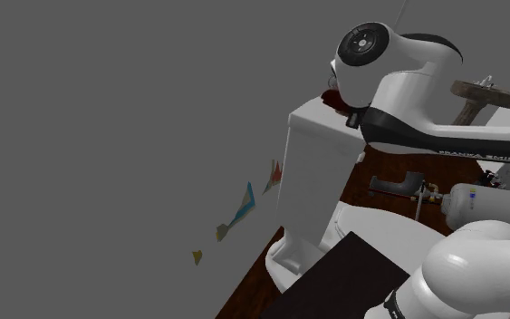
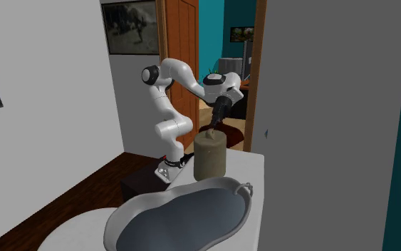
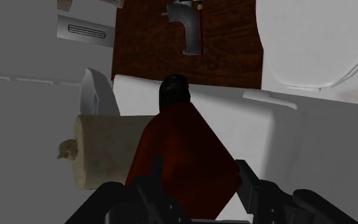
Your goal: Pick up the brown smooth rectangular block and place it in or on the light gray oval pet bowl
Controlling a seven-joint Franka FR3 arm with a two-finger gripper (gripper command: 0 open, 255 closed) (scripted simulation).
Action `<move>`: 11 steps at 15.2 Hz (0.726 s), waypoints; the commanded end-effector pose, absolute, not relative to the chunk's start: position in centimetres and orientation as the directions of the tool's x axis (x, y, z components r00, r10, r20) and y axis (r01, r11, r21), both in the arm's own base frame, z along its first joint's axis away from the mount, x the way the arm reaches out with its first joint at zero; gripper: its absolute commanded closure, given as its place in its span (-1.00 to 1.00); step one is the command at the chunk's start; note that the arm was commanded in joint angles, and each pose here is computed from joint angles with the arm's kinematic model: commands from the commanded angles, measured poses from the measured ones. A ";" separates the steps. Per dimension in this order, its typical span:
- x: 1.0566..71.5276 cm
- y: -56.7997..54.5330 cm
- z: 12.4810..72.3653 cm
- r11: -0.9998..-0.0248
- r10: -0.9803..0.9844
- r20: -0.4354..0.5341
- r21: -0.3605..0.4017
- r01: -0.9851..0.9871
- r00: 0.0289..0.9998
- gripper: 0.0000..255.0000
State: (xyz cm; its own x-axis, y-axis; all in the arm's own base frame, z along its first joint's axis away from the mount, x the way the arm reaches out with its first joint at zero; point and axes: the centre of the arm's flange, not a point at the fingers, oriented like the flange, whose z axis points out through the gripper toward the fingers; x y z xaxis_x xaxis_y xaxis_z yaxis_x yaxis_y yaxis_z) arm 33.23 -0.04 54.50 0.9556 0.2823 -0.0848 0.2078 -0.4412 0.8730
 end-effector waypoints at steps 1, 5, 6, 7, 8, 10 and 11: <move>33.2 -0.1 55.6 -0.441 0.282 -0.084 0.873 0.208 0.956 1.00; 33.2 -0.1 57.7 -0.441 0.282 -0.084 0.873 0.208 0.956 1.00; 33.2 -0.1 58.2 -0.441 0.282 -0.084 0.873 0.208 0.956 1.00; 33.2 -0.1 58.8 -0.441 0.282 -0.084 0.873 0.208 0.956 1.00; 33.2 -0.1 59.3 -0.441 0.282 -0.084 0.873 0.208 0.956 1.00; 33.2 -0.1 60.4 -0.441 0.282 -0.084 0.873 0.208 0.956 1.00; 33.2 -0.1 60.9 -0.441 0.282 -0.084 0.873 0.208 0.956 1.00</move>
State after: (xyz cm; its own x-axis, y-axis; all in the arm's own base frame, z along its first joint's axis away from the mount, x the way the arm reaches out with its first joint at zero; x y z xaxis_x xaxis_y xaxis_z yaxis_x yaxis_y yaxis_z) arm 33.27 -0.15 60.34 0.9556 0.2822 -0.0848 0.2078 -0.4413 0.8729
